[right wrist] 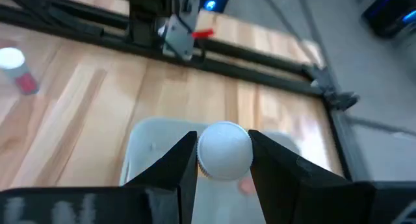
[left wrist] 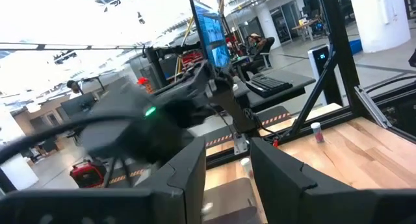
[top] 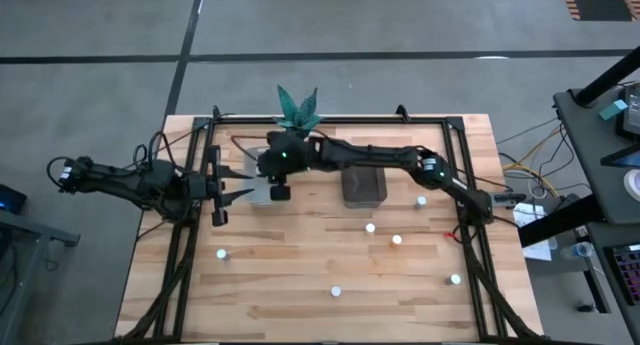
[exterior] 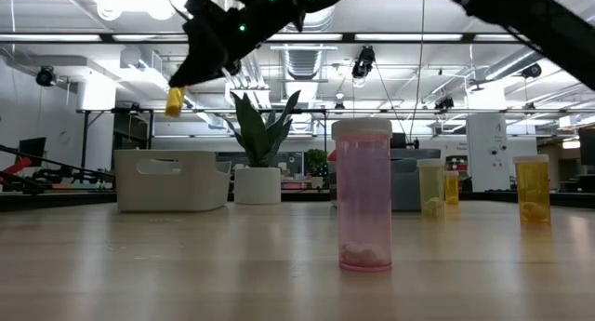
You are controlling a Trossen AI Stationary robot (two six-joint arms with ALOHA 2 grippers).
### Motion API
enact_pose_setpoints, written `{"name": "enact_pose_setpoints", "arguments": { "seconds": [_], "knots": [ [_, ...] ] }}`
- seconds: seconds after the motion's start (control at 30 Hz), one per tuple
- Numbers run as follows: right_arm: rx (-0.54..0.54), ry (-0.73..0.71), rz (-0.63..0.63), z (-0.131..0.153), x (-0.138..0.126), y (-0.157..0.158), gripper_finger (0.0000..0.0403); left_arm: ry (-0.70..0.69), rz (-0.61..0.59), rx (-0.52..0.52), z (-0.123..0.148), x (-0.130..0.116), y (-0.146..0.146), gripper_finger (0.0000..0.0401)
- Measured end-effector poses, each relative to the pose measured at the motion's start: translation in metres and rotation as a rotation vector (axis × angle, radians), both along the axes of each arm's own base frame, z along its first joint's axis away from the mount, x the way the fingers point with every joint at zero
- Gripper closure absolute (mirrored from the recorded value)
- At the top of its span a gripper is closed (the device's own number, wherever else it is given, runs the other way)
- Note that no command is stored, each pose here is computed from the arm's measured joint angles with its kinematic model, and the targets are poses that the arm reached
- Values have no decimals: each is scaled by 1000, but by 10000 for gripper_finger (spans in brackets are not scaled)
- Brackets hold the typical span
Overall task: Pick and place medicine bottles into bin by pill shape (circle, oval)
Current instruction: Put the bottom left orange tablet bottle into the gray bin
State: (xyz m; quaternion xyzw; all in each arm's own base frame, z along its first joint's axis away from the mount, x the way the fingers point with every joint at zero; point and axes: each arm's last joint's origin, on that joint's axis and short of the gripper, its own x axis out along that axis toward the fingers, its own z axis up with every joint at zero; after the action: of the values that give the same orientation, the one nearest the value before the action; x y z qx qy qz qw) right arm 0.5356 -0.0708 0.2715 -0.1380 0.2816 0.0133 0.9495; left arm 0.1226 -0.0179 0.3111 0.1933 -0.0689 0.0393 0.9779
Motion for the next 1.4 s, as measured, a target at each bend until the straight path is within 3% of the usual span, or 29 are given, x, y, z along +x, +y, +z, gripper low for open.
{"name": "enact_pose_setpoints", "arguments": {
  "seconds": [0.17, 0.7, 1.03, 1.4],
  "knots": [
    [89, 51, 13, -11, 2, -24, 286, -26, -1, -7, -3, -8, 2, 295],
    [98, 78, -43, -31, -2, -54, 287, -89, -10, -44, -5, -24, 5, 295],
    [99, 88, -42, -48, -2, -53, 287, -97, -10, -45, -5, -26, 5, 295],
    [107, 103, -4, -58, 3, -29, 284, -98, -10, -45, -5, -26, 5, 295]
  ]
}}
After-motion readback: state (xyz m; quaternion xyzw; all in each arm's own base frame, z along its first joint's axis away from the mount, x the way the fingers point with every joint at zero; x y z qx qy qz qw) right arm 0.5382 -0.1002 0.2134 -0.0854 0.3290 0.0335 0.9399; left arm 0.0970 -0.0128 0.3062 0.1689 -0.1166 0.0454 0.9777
